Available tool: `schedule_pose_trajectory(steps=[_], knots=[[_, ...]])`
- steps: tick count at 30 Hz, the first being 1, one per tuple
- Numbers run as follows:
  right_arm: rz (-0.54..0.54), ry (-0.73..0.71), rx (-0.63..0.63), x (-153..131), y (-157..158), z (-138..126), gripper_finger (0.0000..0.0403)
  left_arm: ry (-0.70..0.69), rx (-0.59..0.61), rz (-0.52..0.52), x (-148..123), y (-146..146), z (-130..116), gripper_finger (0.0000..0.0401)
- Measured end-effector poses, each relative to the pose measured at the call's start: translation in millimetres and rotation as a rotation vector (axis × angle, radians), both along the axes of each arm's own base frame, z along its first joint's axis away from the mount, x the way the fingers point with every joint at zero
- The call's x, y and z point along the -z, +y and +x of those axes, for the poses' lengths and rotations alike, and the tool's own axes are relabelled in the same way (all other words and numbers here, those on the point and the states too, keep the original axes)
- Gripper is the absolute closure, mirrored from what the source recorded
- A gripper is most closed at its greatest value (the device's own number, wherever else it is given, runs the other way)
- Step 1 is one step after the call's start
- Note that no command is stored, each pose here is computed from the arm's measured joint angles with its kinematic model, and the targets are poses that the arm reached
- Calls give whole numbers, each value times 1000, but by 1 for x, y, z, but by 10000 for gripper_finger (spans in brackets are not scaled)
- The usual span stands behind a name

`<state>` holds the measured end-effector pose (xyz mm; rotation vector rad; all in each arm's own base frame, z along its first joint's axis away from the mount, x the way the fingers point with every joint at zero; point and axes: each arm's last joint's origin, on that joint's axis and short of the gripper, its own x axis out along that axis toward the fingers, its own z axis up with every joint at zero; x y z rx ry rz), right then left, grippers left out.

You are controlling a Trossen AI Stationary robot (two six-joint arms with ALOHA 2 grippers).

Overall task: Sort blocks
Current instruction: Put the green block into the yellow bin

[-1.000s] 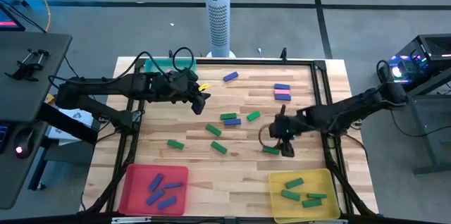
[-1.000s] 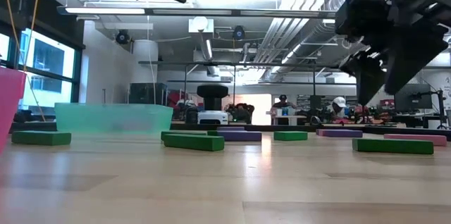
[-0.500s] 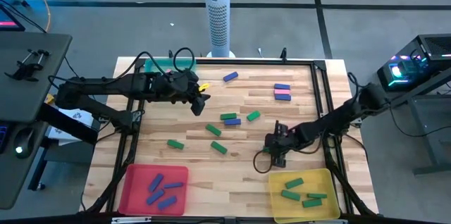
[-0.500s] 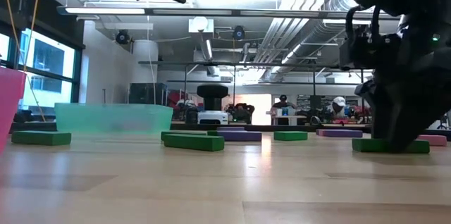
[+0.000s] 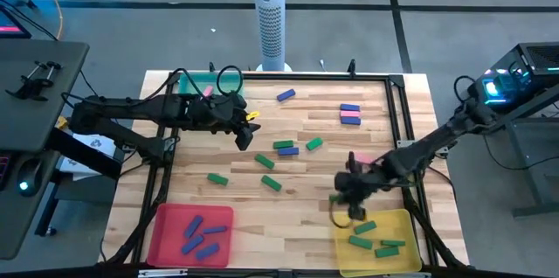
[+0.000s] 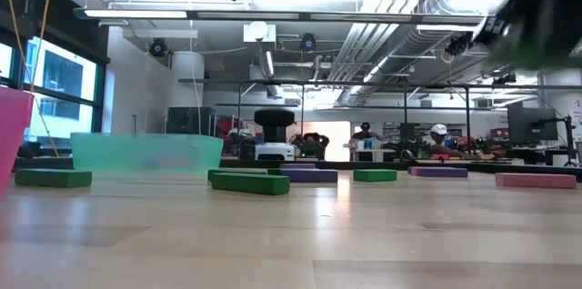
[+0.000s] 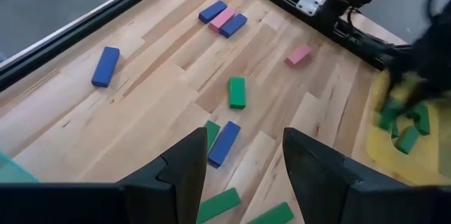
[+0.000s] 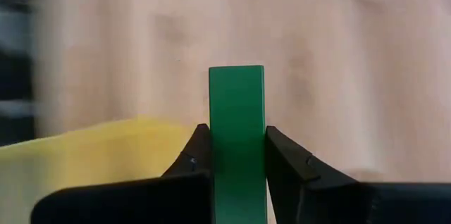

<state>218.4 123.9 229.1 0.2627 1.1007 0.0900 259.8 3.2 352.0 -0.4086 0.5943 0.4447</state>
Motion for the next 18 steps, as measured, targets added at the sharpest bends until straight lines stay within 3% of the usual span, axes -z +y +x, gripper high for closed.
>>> schedule_pose_trajectory(steps=[4, 8, 12, 18], knots=[[190, 1, -147, -14, 29, -19, 357, -3, 8, -1, 0, -3, 0, 227], [284, 42, -239, -11, 69, -42, 357, -3, 14, -1, 0, -5, 0, 227], [283, 122, -260, 10, 103, -60, 356, -3, 16, -1, 0, -5, 0, 227], [254, 254, -175, 50, 131, -65, 323, -3, 16, -1, 0, -5, 0, 227]])
